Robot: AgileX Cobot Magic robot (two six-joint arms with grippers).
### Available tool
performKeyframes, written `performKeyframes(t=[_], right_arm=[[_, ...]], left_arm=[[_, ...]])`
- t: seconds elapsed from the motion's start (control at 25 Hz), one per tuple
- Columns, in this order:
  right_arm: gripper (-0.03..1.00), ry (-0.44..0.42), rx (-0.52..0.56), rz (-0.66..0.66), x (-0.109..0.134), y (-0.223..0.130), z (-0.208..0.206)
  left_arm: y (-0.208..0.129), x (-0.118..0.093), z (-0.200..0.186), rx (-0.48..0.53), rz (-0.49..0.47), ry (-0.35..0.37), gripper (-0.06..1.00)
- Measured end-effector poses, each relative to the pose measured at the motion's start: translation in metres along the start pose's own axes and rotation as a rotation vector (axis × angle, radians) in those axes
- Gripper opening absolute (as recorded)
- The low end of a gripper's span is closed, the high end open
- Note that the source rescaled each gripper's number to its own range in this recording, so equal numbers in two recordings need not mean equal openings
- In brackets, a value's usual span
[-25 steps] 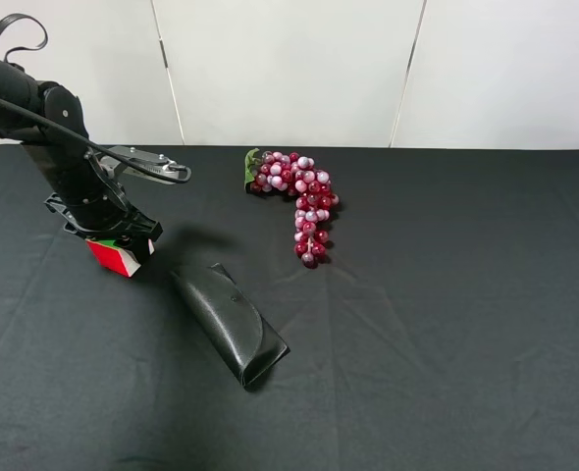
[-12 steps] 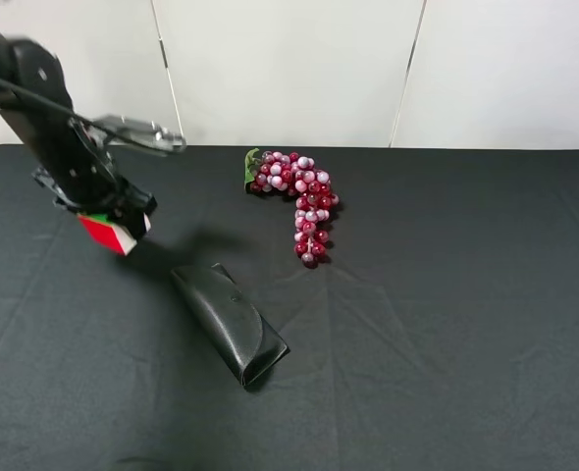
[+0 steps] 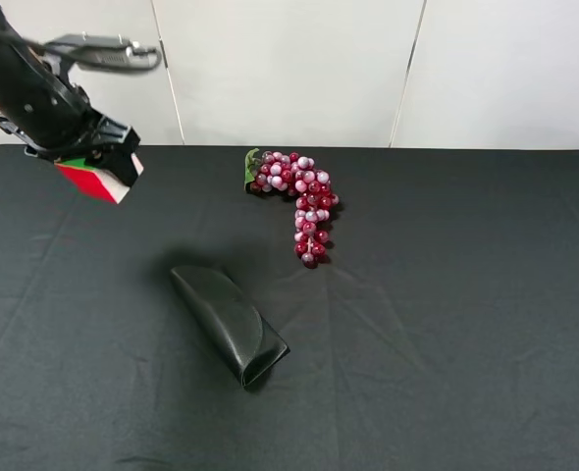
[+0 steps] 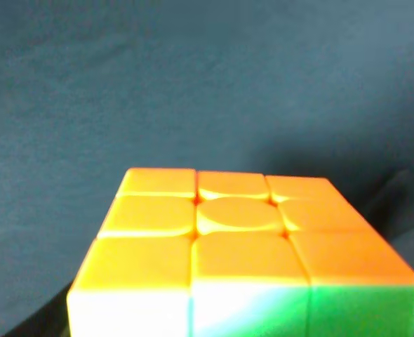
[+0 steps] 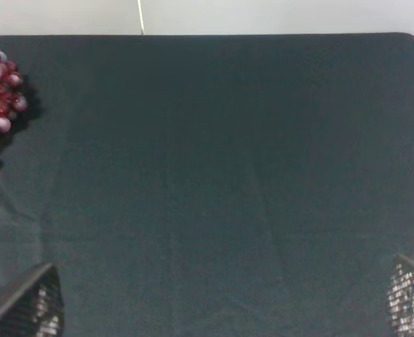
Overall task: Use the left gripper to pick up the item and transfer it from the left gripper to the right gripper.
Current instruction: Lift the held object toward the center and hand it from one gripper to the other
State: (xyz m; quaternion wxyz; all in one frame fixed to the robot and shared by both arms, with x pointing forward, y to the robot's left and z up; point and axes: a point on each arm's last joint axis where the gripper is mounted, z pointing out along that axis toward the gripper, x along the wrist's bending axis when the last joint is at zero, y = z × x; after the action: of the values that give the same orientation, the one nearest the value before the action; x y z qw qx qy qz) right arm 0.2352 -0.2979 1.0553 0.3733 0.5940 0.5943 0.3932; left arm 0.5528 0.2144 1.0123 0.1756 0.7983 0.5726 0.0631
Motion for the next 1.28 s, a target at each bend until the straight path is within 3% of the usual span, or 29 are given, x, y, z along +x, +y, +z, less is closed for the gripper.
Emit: performKeyframes(t=[0.28,0.68,0.96,1.28], right_arm=[[1.0,0.0,0.0,0.0,0.0,0.0,0.0],[1.0,-0.001,0.0,-0.001,0.0,0.0,0.0],[1.0,-0.003,0.0,-0.002,0.0,0.0,0.0],[1.0,-0.003,0.0,-0.002,0.0,0.0,0.0]], left_arm=[[0.0,-0.02,-0.003,0.001,-0.109,-0.187,0.0],[0.002,-0.086,-0.006,-0.032,0.004,-0.443,0.0],[-0.01,-0.131,-0.007,0.005,0.112,-0.521,0.0],[-0.016,-0.156,-0.01,0.015,0.149,-0.594,0.0]])
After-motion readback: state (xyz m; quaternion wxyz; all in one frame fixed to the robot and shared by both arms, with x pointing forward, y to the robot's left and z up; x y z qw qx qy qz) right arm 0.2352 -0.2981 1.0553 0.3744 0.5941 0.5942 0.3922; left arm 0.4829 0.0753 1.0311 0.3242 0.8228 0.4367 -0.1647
